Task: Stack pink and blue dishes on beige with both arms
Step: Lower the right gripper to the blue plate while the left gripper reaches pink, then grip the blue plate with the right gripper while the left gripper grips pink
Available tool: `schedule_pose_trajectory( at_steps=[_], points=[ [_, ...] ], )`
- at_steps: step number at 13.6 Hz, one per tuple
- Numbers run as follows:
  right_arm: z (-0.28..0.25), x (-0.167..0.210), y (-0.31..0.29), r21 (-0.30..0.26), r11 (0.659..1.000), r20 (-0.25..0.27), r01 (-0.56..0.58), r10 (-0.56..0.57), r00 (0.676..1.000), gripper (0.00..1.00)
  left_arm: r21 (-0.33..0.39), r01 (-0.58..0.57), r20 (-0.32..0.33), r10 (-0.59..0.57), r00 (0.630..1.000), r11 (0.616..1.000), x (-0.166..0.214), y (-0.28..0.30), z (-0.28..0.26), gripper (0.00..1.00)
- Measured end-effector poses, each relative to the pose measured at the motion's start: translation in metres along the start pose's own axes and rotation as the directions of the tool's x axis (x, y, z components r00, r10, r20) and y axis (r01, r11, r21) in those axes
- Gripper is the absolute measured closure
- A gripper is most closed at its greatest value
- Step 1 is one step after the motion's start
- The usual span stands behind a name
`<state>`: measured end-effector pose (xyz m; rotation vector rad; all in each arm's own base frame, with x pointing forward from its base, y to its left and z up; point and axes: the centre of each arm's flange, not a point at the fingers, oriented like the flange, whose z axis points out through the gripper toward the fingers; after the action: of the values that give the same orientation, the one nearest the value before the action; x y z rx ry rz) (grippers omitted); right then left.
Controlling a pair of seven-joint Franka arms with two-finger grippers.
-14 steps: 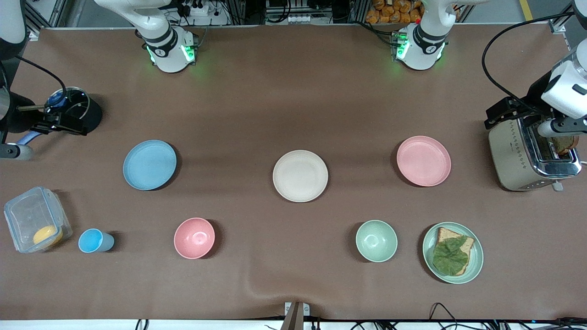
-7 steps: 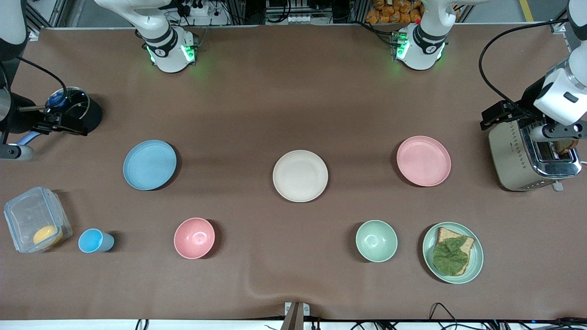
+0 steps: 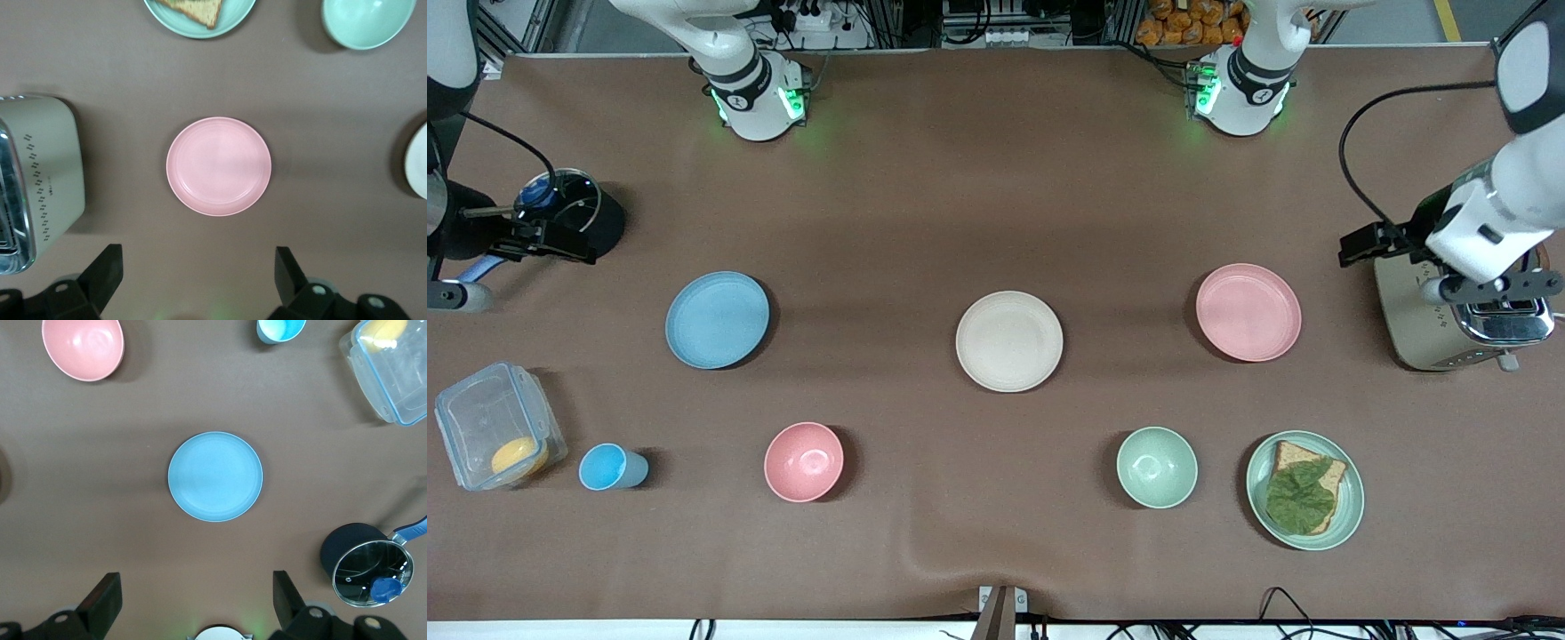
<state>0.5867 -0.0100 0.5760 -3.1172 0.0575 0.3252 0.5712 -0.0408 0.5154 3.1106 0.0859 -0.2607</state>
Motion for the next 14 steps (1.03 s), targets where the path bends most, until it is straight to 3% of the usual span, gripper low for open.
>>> schedule_pose_trajectory(
  at_steps=[3,5,7,9,11,14],
  points=[
    [0.047,0.028,0.019,0.002,1.0,0.085,-0.014,0.014,0.996,0.0,0.008,-0.005,0.076,0.004,0.997,1.0,0.026,-0.005,0.05,0.0],
    [0.101,0.051,0.063,0.016,0.998,0.174,-0.06,0.057,0.983,0.0,0.025,-0.02,0.126,0.017,0.992,0.999,0.044,-0.007,0.092,0.0],
    [0.166,0.079,0.101,0.038,0.998,0.216,-0.057,0.047,0.975,0.0,0.037,-0.035,0.164,0.029,0.986,0.999,0.057,-0.008,0.128,0.0],
    [0.23,0.096,0.122,0.086,0.996,0.197,0.002,-0.019,0.98,0.0,0.031,-0.065,0.171,0.059,0.984,0.997,0.064,-0.012,0.16,0.0],
    [0.29,0.098,0.134,0.126,0.989,0.139,0.071,-0.089,0.986,0.0,0.029,-0.064,0.186,0.058,0.981,0.998,0.061,-0.02,0.186,0.0],
    [0.344,0.09,0.138,0.169,0.971,0.09,0.166,-0.183,0.979,0.0,0.025,-0.039,0.192,0.033,0.981,0.999,0.056,-0.036,0.207,0.0]
  ],
)
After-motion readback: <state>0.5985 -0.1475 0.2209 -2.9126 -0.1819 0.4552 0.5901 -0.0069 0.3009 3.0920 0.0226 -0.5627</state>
